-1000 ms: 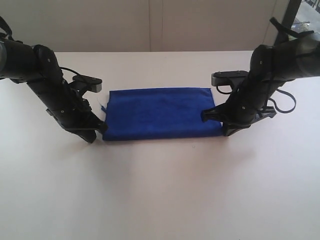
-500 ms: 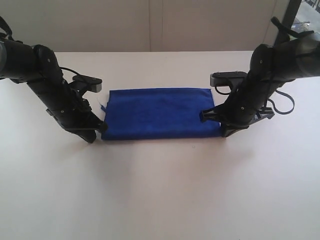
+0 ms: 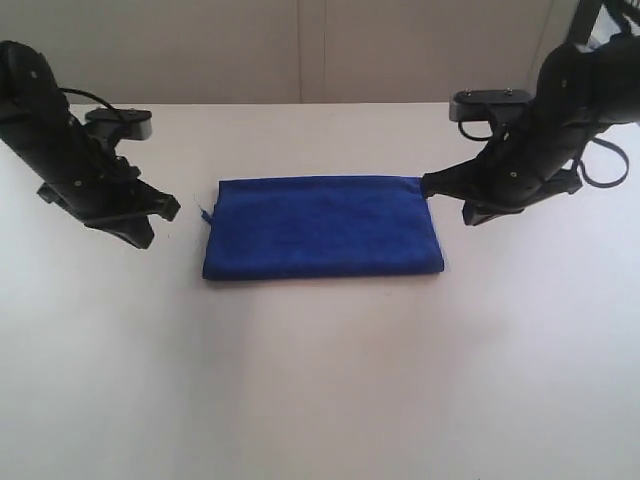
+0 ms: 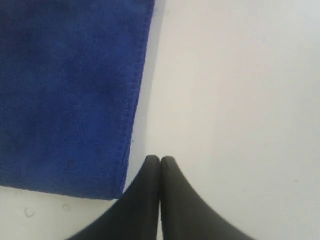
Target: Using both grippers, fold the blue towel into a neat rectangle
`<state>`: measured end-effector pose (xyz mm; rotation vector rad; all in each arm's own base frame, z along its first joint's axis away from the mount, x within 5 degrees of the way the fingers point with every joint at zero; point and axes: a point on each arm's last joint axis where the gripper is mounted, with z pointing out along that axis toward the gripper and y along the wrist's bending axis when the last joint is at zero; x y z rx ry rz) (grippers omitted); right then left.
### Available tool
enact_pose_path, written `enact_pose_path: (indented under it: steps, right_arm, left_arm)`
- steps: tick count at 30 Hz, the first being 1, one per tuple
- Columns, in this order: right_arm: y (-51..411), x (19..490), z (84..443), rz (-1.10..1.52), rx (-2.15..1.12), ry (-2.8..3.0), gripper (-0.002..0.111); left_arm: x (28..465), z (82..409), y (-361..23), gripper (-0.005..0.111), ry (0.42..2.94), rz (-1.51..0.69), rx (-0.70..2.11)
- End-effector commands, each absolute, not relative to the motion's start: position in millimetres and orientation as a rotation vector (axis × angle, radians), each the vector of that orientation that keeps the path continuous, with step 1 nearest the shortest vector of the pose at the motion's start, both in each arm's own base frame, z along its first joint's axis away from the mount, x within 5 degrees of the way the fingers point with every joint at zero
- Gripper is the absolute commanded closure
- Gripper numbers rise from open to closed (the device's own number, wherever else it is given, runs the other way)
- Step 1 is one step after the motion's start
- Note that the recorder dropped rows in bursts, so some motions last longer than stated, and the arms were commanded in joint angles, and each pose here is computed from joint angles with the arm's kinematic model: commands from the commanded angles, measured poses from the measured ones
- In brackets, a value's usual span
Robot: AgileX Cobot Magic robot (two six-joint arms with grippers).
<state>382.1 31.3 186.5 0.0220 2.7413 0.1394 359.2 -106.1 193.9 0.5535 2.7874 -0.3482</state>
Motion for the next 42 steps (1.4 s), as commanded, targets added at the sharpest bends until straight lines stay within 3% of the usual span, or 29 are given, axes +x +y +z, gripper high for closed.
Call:
enact_pose_path:
  steps: [1, 18, 30, 37, 42]
  right_arm:
    - [20, 375, 207, 0.139, 0.058, 2.717, 0.108]
    - [14, 287, 264, 0.124, 0.055, 2.481, 0.108]
    - [10, 178, 331, 0.136, 0.042, 2.075, 0.108]
    - [8, 108, 340, 0.136, 0.031, 1.834, 0.108]
    - [6, 111, 314, 0.124, 0.048, 1.744, 0.108]
  left_arm:
    - [348, 215, -94, 0.107, 2.821, -0.382, 0.497]
    - [269, 289, -79, 0.107, 2.491, -0.408, 0.348]
    - [154, 327, -54, 0.107, 2.17, -0.381, 0.357]
    - [94, 328, -40, 0.107, 1.929, -0.337, 0.368]
    - [99, 302, -36, 0.107, 1.879, -0.283, 0.322]
